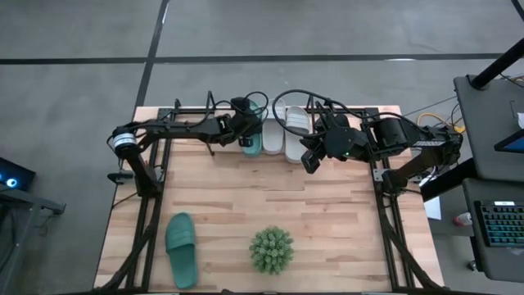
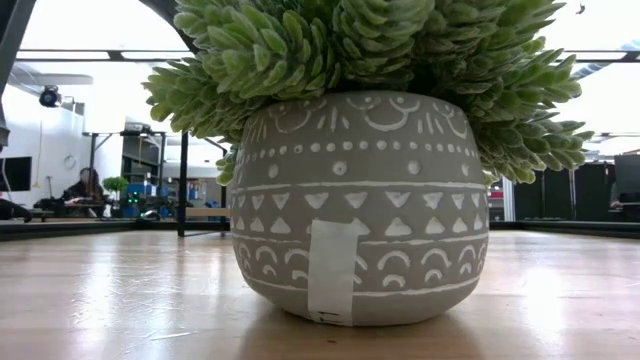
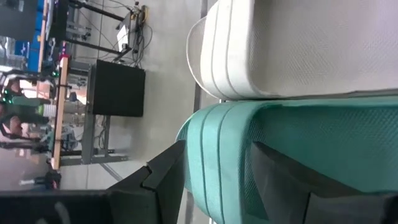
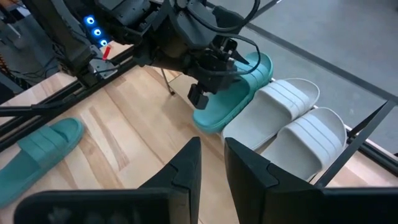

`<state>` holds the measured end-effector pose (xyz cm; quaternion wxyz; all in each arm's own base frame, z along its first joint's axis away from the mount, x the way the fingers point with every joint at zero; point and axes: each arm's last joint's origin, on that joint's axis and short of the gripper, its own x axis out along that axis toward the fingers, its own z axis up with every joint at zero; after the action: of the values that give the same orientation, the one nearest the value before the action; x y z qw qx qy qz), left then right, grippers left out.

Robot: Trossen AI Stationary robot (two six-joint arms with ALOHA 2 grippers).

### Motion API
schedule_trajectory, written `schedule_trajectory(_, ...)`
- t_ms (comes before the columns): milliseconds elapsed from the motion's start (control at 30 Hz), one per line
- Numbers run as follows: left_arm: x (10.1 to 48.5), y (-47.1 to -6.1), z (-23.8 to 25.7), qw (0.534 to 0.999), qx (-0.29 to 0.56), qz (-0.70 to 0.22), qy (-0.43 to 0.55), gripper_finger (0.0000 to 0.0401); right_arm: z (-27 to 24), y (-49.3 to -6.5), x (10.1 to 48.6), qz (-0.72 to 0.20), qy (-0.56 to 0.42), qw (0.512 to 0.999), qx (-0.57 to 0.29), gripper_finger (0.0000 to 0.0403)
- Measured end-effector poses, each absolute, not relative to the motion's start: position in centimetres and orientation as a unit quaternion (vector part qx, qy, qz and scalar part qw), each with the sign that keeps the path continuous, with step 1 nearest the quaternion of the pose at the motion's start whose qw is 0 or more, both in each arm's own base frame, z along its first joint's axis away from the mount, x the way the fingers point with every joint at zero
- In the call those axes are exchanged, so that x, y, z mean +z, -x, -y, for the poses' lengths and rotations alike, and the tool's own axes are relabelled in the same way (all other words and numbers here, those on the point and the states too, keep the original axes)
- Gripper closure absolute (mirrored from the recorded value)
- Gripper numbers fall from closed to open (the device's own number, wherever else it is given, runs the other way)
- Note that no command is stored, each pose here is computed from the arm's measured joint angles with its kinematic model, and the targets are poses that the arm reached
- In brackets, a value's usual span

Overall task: Pick and place slides into the shelf
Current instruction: Put the green slipper on the shelf

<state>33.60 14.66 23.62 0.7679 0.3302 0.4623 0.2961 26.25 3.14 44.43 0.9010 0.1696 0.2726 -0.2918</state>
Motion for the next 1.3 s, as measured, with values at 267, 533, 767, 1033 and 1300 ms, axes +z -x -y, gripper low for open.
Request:
schedule_trajectory(267, 24.8, -33.6, -12.9, 0.782, 0.292, -0.442, -0.328, 0.0236, -3.1, -26.3, 44.4, -0.273, -0.169, 0.901, -0.291, 0.0339)
schedule_trajectory(533, 26.1, -33.4, -10.6, 0.786, 0.287, -0.429, -0.341, 0.0236, -3.1, -26.3, 44.4, -0.276, -0.158, 0.903, -0.288, 0.0339)
schedule_trajectory(767, 27.3, -32.6, -8.2, 0.804, 0.291, -0.42, -0.304, 0.0236, -3.1, -26.3, 44.5, -0.273, -0.143, 0.905, -0.295, 0.0339)
schedule_trajectory(1033, 29.4, -30.9, -3.9, 0.821, 0.264, -0.403, -0.307, 0.0236, -3.2, -27.1, 43.8, -0.284, -0.124, 0.9, -0.306, 0.0339)
schedule_trajectory(1300, 32.5, -28.3, -0.3, 0.859, 0.27, -0.356, -0.251, 0.0236, -3.3, -28.5, 42.6, -0.303, -0.113, 0.894, -0.311, 0.0339)
